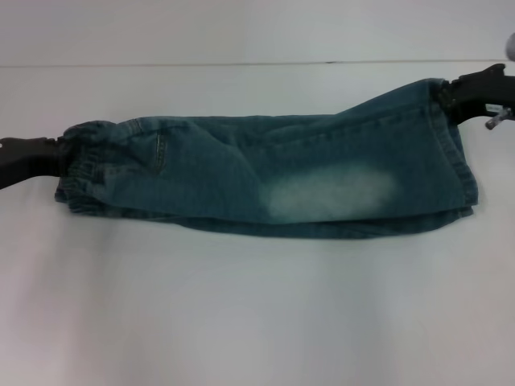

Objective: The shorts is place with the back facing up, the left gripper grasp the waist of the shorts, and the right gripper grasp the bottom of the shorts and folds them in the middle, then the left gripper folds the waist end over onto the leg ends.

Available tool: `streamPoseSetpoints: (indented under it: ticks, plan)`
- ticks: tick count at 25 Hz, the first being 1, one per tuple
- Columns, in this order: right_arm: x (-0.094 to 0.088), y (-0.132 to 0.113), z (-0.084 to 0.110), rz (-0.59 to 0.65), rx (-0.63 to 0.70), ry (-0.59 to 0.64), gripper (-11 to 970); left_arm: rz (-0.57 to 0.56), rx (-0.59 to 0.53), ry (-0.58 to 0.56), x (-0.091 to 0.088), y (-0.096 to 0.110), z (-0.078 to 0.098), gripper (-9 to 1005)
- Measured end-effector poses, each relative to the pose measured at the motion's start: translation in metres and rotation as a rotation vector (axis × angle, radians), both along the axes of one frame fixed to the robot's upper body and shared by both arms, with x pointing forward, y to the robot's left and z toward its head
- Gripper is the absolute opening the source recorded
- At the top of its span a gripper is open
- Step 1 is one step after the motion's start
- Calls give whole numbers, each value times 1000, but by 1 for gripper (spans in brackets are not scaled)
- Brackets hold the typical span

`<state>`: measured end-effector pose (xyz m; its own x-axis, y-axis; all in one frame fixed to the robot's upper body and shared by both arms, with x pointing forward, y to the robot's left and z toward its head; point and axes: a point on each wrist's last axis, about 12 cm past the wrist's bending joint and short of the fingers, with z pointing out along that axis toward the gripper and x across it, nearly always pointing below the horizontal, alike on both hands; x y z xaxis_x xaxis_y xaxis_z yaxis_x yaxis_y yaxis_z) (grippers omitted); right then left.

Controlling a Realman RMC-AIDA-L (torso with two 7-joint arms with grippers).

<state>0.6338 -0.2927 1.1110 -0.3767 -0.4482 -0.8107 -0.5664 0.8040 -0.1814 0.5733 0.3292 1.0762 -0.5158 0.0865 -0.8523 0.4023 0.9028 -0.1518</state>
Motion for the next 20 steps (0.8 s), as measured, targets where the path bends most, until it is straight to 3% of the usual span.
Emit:
streamPoseSetpoints:
  ticks: [9,14,17,20]
  plan:
    - [4,4,-8,-20,-25,7,47,20,27,-22,8,-1,4,58]
    - [2,-1,-7,-18,-22,11,205,3,32,-20,6,-1,4,255]
    - [-3,-6,-2,-4,-15,7,324,-11,39,-26,2,2,6,469]
    - [-12,-12,4,13,-1,-10,443,-27,30,-56,-7,9,13,534]
